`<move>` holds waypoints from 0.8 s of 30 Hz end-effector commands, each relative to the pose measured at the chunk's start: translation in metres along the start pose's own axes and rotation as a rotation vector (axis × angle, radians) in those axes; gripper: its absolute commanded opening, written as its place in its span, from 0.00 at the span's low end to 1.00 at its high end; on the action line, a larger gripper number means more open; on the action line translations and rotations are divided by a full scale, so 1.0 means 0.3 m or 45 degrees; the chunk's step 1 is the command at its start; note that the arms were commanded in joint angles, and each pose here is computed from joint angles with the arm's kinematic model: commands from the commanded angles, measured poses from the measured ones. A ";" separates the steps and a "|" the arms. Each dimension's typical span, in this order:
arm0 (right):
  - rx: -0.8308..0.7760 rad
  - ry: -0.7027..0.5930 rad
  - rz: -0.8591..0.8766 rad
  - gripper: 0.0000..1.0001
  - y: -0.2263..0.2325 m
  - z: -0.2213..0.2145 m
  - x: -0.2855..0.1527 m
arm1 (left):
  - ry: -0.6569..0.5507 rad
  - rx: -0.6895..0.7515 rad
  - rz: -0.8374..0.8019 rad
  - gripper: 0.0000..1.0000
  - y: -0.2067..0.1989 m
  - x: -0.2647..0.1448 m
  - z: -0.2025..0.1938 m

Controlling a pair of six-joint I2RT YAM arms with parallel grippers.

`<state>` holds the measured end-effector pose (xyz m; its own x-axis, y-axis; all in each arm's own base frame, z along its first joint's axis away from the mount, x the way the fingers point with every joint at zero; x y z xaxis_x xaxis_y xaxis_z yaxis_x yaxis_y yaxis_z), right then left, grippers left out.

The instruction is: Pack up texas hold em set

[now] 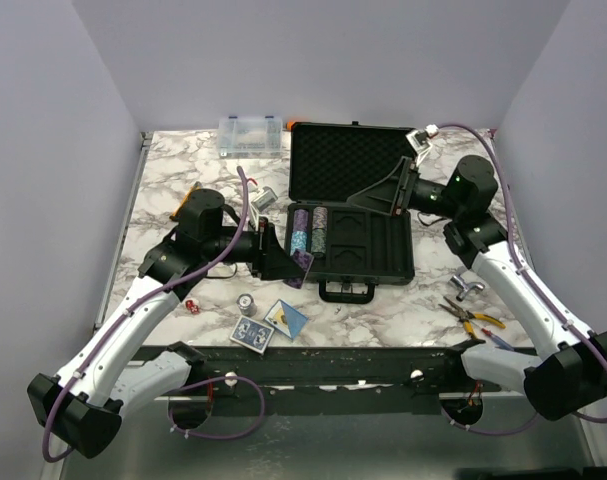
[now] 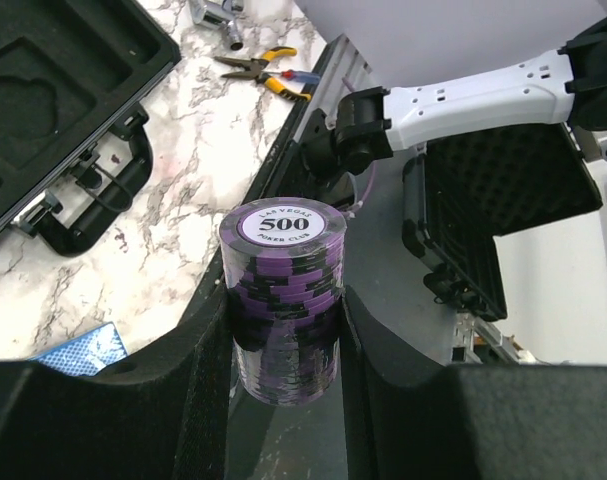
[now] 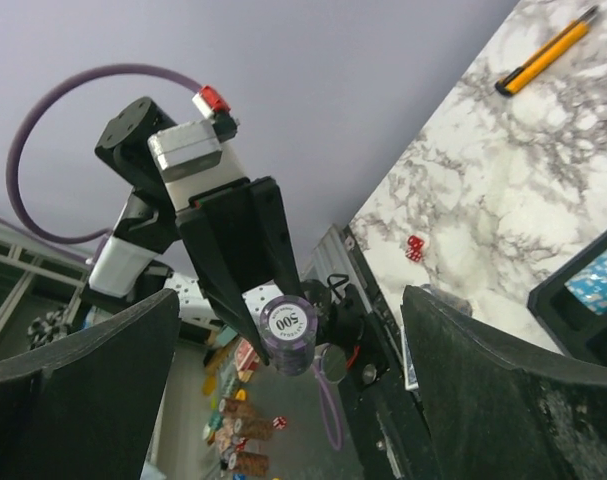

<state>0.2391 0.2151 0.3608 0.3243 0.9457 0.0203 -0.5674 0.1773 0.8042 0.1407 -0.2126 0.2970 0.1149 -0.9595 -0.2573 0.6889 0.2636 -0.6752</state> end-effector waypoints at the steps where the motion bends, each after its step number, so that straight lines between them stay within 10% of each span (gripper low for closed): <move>1: -0.005 -0.034 0.050 0.94 0.034 -0.021 0.039 | -0.049 0.092 -0.135 0.00 -0.075 -0.015 0.038; 24: 0.147 -0.080 -0.219 0.83 0.038 -0.238 0.171 | -0.231 0.128 -0.008 0.00 -0.072 -0.029 0.111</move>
<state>0.1936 0.2888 0.3341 0.3567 0.9331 -0.0456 -0.4638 0.2192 0.8584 0.1424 -0.2131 0.3190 0.1730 -0.9685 -0.1793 0.7123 0.2487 -0.6563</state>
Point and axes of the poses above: each gripper's point midway between its finger pads, its own x axis out along the fingers, its own y axis along the line the jaws close on, z = x × y, the point moved 4 cm from there along -x, back along the fingers, and after that the axes turned 1 degree about x, right-handed, at the moved point
